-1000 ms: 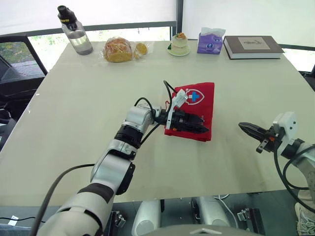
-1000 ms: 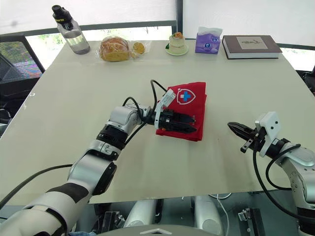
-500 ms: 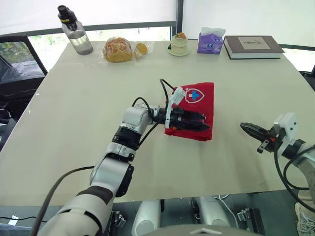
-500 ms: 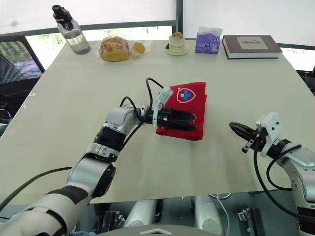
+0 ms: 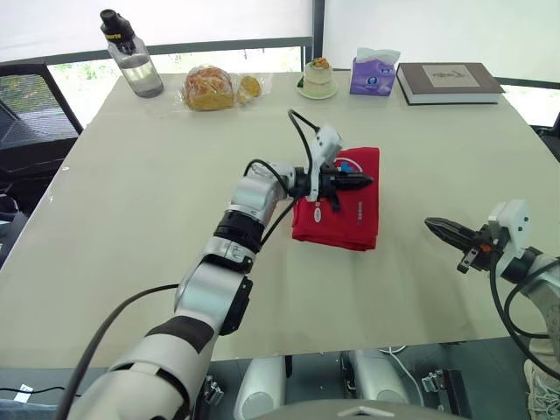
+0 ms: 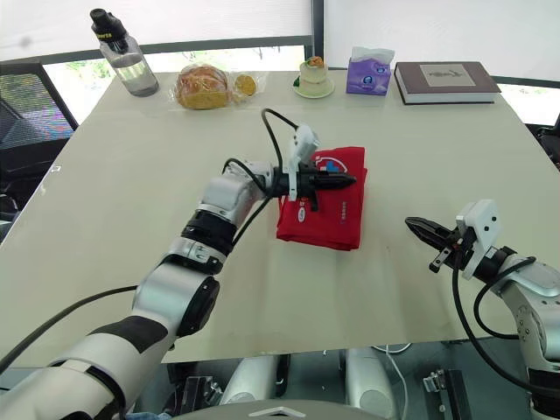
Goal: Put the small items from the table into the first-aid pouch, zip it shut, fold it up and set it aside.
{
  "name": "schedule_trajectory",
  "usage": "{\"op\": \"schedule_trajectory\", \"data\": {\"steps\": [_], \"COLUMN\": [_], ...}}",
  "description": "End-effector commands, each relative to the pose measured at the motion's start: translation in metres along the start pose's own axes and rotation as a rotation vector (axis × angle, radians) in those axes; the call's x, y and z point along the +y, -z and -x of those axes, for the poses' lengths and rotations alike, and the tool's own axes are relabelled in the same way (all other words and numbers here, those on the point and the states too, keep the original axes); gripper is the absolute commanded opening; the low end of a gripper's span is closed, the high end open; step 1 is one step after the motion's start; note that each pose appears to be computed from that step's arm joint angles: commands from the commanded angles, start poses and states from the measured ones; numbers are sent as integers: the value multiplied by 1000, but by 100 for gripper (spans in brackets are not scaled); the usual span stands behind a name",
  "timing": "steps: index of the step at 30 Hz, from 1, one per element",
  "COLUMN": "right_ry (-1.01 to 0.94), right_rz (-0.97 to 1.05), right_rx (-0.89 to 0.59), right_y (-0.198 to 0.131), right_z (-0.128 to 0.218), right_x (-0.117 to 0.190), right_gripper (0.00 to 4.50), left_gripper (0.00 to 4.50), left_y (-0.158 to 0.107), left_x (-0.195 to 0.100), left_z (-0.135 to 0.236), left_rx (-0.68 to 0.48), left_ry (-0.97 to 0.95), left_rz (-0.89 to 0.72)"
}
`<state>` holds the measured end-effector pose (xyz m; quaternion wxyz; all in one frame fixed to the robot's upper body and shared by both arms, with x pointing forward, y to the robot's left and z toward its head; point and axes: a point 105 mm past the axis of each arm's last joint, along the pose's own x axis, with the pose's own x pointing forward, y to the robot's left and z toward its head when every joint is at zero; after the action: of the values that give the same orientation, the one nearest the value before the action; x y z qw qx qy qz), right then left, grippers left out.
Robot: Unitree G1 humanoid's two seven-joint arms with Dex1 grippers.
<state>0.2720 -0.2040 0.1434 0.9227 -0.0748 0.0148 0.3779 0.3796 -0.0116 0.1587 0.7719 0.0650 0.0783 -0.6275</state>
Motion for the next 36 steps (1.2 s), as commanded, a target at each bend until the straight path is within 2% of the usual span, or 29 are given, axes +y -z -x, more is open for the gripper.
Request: {"op": "schedule_trajectory", "data": {"steps": [1,3,4,9,10,15,20,24,33,36], "right_ry": [-26,-42,-45,-45,-44,-43,-41,-36,-32,-29], "right_rz": [31,16,15,29,33,41,45,48,51,51], "right_rx": [-27,-32,-34,-30,-22,-13,-13,-10,-14,-13], "right_y": [-15,-18,-19,-20,-19,-16,-13,-12,-11,-11], "right_z": [4,4,4,7,8,9,9,11,11,11], "right_x": [1,2,2,-1,-2,-4,-4,-6,-7,-7], "right_gripper": [39,78,123,378,441,441,441,441,441,441], "left_gripper": [0,0,0,0,0,0,0,0,0,0], "left_y": [11,23,29,65,71,96,97,67,-34,-55], "left_x": [-6,-8,-9,-20,-22,-45,-76,-99,-37,-21], "left_z": [-12,-17,-19,-21,-20,-19,-12,-1,-16,-18], "left_rx": [76,124,147,302,326,407,393,274,-104,-166], "left_ry": [9,13,12,75,90,230,424,588,287,218], "left_rz": [-128,-154,-161,-220,-235,-306,-267,-133,-29,-8]}}
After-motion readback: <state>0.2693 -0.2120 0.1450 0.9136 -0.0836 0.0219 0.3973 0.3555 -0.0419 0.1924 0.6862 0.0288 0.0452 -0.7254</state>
